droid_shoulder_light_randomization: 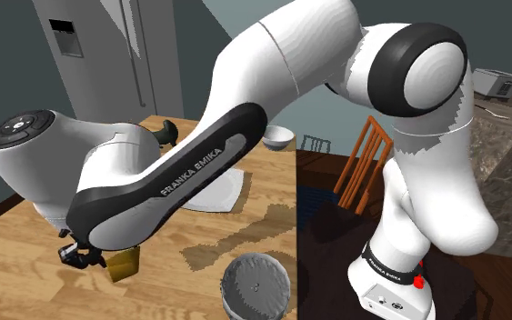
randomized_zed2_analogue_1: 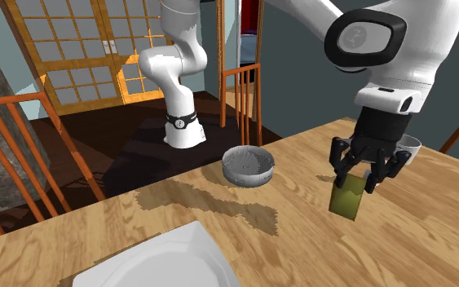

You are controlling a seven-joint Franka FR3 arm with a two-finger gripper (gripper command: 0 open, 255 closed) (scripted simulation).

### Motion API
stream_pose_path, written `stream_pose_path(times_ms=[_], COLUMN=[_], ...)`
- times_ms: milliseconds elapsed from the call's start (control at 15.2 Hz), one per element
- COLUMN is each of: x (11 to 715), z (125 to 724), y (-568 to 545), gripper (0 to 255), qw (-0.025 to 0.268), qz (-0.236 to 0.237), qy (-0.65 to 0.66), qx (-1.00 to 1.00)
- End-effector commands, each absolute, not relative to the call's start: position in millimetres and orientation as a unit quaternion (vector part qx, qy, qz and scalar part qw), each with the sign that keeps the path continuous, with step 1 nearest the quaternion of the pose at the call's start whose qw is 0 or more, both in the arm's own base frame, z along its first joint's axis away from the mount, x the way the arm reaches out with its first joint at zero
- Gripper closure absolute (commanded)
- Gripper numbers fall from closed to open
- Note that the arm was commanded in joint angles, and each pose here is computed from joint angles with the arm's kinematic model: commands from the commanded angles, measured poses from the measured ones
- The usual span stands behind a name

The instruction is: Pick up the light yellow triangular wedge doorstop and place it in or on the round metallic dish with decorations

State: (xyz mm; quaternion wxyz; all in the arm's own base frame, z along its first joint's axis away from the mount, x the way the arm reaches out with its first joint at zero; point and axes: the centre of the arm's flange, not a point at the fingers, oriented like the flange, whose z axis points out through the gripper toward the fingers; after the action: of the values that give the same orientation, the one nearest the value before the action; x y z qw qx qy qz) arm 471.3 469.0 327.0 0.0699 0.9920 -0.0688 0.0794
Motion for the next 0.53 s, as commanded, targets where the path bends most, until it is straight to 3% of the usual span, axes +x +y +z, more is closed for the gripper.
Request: stream_pose_path(times_ms=[0, 462], x=[455, 380], z=[330, 334], y=[457, 403], gripper=[255, 255], qw=[0.07, 0.07], qz=[0.079, 0.079], qy=[-0.069, -0.069], qx=[0.992, 0.992])
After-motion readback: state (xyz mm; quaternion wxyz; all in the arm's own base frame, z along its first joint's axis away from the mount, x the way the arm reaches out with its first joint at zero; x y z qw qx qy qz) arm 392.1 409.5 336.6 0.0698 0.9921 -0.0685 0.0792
